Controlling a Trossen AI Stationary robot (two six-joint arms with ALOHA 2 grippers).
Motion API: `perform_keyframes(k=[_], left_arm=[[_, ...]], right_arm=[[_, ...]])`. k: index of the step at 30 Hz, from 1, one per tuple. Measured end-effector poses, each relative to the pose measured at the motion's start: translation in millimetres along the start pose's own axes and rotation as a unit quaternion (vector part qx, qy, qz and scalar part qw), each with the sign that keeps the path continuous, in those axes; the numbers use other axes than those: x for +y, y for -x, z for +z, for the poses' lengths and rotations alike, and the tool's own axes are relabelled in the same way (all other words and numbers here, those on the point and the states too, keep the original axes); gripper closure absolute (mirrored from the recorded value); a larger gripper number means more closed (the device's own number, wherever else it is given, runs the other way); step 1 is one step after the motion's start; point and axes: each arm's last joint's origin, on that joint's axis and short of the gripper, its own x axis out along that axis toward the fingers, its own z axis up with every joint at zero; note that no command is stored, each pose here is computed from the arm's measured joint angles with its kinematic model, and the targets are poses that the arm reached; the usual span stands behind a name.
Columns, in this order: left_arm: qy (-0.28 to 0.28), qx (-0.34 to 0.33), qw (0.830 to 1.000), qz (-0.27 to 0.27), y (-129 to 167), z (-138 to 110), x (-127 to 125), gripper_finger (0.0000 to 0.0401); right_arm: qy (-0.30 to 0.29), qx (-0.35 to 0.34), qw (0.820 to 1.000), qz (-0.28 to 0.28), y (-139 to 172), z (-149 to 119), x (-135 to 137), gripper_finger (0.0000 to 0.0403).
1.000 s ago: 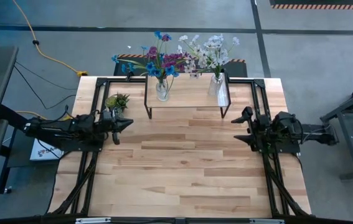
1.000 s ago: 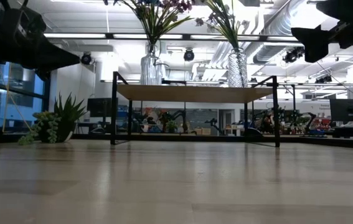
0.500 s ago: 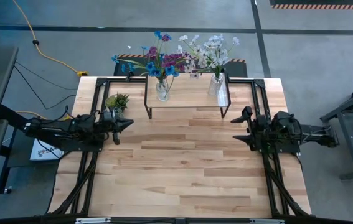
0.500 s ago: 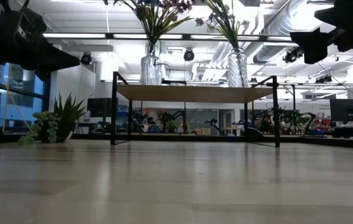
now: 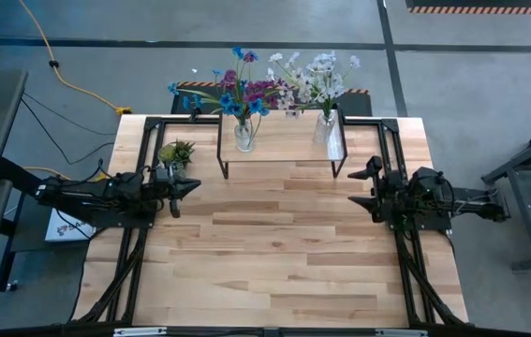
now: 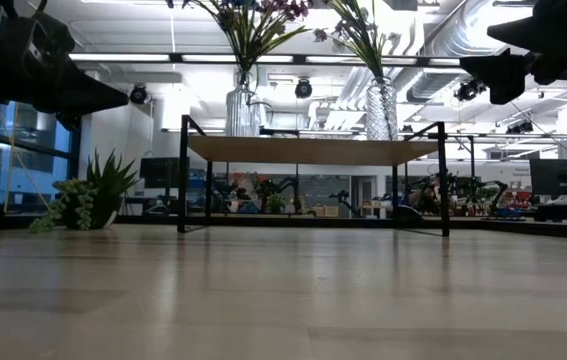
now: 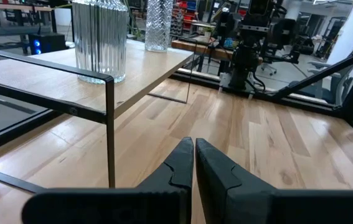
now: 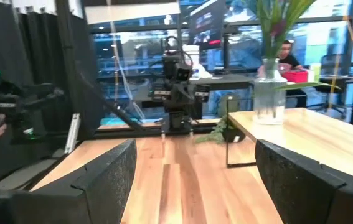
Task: Pick and place flowers into a vace then onto a shelf
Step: Return to Home Position
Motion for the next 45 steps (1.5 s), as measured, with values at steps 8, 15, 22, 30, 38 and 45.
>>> perform_keyframes(k=[8, 15, 22, 30, 38, 45], left_arm=[[0.0, -0.001, 1.0, 0.0, 0.0, 0.3, 0.0, 0.035], [-0.001, -0.002, 1.0, 0.0, -0.1, 0.2, -0.1, 0.035], [0.0, -0.002, 1.0, -0.001, -0.1, 0.3, -0.1, 0.035], [0.0, -0.002, 1.0, -0.001, -0.1, 0.3, -0.1, 0.035], [0.0, -0.002, 1.0, -0.001, -0.1, 0.2, -0.1, 0.035], [0.0, -0.002, 1.0, -0.001, -0.1, 0.2, -0.1, 0.035]], right_arm=[[-0.074, 0.001, 0.997, -0.005, 0.0, -0.3, -0.3, 0.0086], [-0.09, 0.003, 0.996, -0.005, 0.0, -0.8, -0.3, 0.0086], [-0.092, 0.004, 0.996, -0.005, 0.0, -0.8, -0.3, 0.0086], [-0.092, 0.004, 0.996, -0.005, 0.0, -0.8, -0.3, 0.0086], [-0.092, 0.004, 0.996, -0.005, 0.0, -0.9, -0.3, 0.0086], [-0.092, 0.004, 0.996, -0.005, 0.0, -0.9, -0.3, 0.0086]])
